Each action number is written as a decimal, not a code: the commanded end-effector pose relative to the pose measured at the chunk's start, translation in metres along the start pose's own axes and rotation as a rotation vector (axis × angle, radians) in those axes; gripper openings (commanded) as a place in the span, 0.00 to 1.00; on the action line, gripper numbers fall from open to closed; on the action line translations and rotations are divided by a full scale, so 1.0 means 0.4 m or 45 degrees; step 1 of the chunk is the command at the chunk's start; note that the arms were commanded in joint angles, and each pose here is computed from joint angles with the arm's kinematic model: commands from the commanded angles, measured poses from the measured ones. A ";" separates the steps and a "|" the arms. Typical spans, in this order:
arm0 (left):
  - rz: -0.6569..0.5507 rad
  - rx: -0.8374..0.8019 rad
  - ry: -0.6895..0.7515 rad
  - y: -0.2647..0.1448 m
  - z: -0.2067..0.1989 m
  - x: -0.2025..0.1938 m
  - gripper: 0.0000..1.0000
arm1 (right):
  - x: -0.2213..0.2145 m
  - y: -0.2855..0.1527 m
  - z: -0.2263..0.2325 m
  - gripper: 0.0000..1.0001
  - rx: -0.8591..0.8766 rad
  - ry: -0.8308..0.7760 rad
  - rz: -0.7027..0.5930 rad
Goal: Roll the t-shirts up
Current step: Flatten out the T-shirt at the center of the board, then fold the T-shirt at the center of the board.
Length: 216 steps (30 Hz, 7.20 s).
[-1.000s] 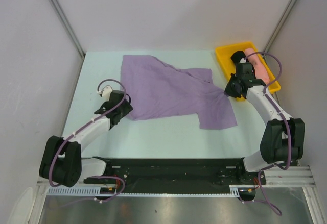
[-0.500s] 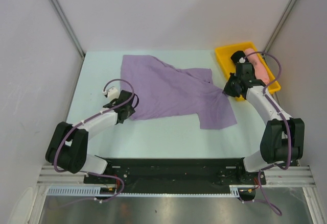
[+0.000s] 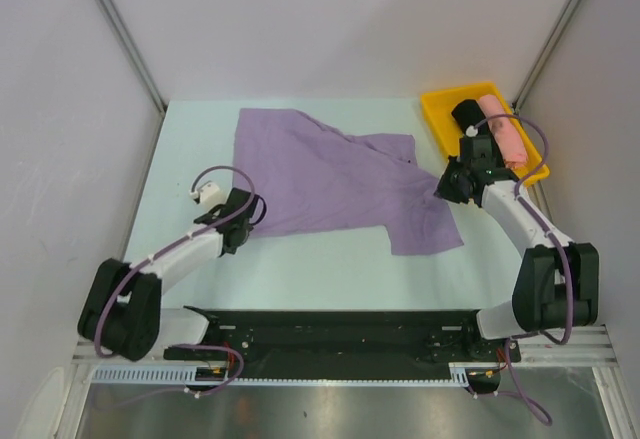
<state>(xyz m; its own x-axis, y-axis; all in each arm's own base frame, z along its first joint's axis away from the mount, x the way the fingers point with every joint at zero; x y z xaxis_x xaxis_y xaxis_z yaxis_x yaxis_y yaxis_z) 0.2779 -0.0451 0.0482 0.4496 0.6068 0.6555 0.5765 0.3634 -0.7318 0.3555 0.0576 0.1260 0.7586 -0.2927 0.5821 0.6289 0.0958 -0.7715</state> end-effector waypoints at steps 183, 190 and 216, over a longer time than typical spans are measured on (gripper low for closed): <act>-0.331 0.117 -0.276 -0.068 0.257 0.272 0.00 | -0.314 -0.257 0.011 0.00 0.118 0.177 -0.125; -0.314 0.200 -0.222 -0.060 0.291 0.249 0.00 | -0.389 -0.297 0.084 0.00 0.216 0.074 -0.086; -0.287 0.246 -0.081 0.113 0.072 0.348 0.03 | 0.168 0.081 0.370 0.00 0.167 -0.248 -0.303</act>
<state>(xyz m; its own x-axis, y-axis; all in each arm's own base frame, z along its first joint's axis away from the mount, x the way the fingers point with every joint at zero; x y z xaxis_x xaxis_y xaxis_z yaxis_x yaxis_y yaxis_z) 0.3290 0.0685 0.0890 0.3131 0.5671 0.7619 0.5129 0.5742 -0.6381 0.4192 0.1736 0.1527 0.6712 -0.1325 0.7294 0.7413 0.1297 -0.6585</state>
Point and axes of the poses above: each gripper's point midway between its finger pads, its own y axis out along the fingers, its own z axis along the line the jaws close on, x = y × z, the point moved 1 cm from there along -y, back along the fingers, and after that the axes turned 6 degrees about -y, right-handed, at the moved point
